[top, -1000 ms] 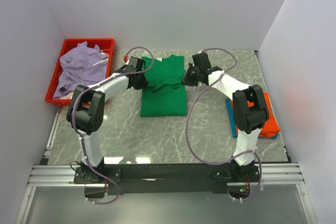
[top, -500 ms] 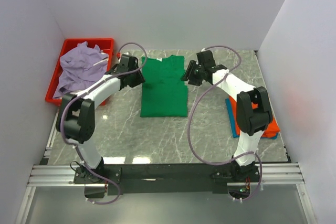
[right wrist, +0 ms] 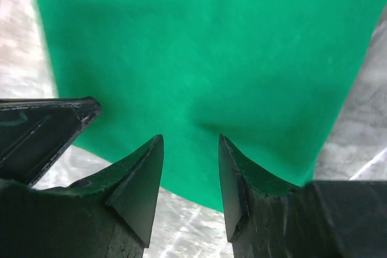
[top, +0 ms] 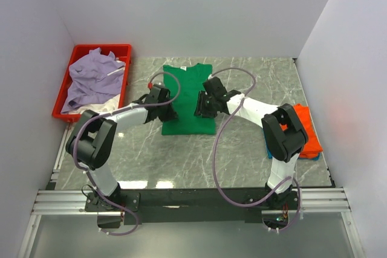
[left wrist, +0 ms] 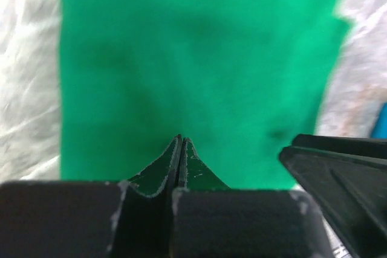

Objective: Fold and stack the t-shirts
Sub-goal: Fold the tshirt

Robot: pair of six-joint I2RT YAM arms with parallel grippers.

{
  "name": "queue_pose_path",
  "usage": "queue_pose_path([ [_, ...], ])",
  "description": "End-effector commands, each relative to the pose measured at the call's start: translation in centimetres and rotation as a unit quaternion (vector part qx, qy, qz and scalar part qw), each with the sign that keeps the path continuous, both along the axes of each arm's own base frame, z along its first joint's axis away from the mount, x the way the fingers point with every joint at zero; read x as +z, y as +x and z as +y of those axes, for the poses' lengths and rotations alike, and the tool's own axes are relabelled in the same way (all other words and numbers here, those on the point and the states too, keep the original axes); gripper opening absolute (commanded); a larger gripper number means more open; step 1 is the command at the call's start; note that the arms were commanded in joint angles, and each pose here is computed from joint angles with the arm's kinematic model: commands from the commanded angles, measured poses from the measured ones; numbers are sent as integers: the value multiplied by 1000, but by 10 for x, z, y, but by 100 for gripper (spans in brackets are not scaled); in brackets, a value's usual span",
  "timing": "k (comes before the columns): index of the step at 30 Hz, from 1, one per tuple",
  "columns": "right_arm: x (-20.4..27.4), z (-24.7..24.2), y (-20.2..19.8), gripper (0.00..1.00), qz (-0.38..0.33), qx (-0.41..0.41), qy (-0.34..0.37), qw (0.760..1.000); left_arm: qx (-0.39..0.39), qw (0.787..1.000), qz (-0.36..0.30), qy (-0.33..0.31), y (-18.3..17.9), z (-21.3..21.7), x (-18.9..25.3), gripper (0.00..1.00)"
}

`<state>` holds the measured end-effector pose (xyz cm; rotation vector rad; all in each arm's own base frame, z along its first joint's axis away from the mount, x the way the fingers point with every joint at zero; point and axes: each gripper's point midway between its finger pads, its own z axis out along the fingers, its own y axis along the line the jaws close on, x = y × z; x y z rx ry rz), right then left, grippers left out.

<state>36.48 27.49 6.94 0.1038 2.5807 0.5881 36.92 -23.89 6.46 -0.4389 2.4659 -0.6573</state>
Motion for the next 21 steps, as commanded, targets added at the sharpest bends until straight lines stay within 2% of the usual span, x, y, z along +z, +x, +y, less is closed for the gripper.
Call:
queue_pose_path([
  [1,-28,-15,-6,48,13,-19,-36,999,16,1000,0,-22,-4,-2,-10,1],
  [5,-44,-29,-17,48,23,-26,-64,997,24,999,28,-18,-27,9,-36,1],
  [10,-56,-46,-28,48,31,-27,-105,994,30,999,21,-31,-35,12,-36,1],
  [15,-31,-52,-26,48,7,-37,-109,993,25,999,1,-28,-34,15,-17,1],
  [21,12,-34,-31,48,-32,-26,-93,995,24,999,-23,-35,-34,16,11,1],
])
